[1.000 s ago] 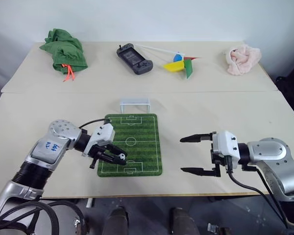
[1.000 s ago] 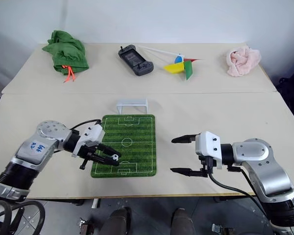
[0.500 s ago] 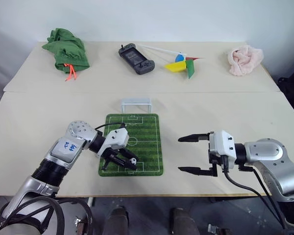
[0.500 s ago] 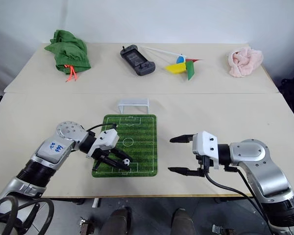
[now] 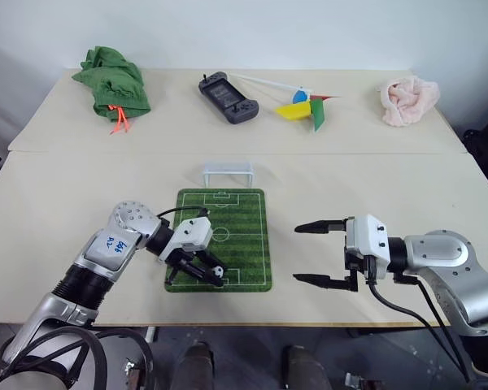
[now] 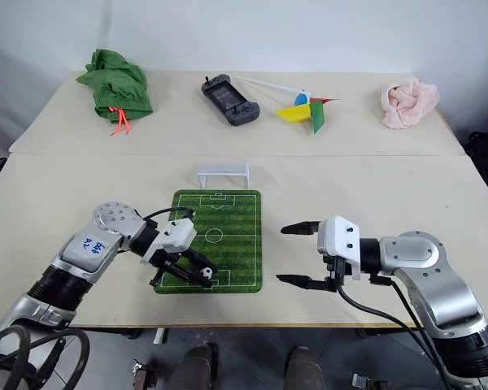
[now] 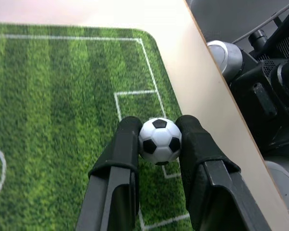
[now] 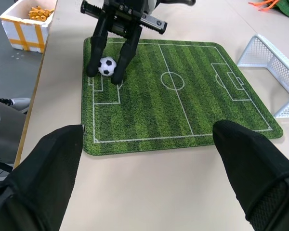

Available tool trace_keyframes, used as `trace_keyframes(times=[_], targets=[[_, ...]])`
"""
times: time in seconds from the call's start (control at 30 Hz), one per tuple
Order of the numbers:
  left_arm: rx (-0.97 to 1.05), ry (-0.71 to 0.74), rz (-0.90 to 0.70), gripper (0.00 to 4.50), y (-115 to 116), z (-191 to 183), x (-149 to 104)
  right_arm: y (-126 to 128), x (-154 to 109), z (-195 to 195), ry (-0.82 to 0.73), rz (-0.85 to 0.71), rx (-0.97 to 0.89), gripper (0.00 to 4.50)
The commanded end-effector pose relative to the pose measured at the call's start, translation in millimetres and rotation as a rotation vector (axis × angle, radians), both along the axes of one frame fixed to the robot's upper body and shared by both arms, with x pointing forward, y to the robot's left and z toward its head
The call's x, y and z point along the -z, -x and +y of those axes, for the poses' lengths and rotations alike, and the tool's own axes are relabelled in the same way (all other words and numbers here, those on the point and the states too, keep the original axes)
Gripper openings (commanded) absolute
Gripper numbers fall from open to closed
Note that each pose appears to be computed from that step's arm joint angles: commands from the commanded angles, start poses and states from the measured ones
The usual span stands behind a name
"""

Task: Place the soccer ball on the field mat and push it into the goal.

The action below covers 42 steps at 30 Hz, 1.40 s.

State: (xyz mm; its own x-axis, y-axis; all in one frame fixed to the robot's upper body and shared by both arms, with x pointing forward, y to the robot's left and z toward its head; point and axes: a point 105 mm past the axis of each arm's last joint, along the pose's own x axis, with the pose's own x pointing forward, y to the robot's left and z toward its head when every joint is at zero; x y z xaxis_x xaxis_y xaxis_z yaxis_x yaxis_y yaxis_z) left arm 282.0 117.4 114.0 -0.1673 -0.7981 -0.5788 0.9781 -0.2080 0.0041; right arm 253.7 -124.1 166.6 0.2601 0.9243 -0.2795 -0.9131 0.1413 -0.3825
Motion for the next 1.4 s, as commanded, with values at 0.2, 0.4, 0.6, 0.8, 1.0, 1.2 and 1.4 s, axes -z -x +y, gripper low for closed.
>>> trace_keyframes(times=[0.2, 0.4, 0.6, 0.8, 1.0, 1.2, 1.4], targets=[[-0.004, 0.010, -0.014, 1.24, -0.3, -0.9, -0.1, 1.5, -13.5, 5.1, -0.030, -0.041, -0.016, 4.50], [-0.007, 0.011, -0.018, 2.99, 0.4, -1.7, 0.7, 1.2, -14.8, 4.7, -0.032, -0.047, -0.013, 4.50], [-0.014, 0.012, -0.021, 4.48, -0.1, -1.9, -0.7, 1.3, -14.8, 5.1, -0.034, -0.047, -0.011, 4.50], [-0.019, 0.020, -0.023, 4.48, -0.6, -2.8, -2.7, 0.5, -15.1, 4.9, -0.035, -0.046, -0.009, 4.50], [-0.022, 0.030, -0.021, 4.48, -0.5, -5.2, -4.3, -0.1, -15.3, 5.1, -0.033, -0.048, -0.011, 4.50], [-0.026, 0.053, 0.000, 4.48, 1.5, -6.7, -12.3, -1.3, -15.4, 4.6, -0.030, -0.049, -0.010, 4.50], [-0.025, 0.073, -0.007, 4.48, 4.0, -5.7, -23.6, -2.7, -15.3, 5.2, -0.028, -0.050, -0.014, 4.50]])
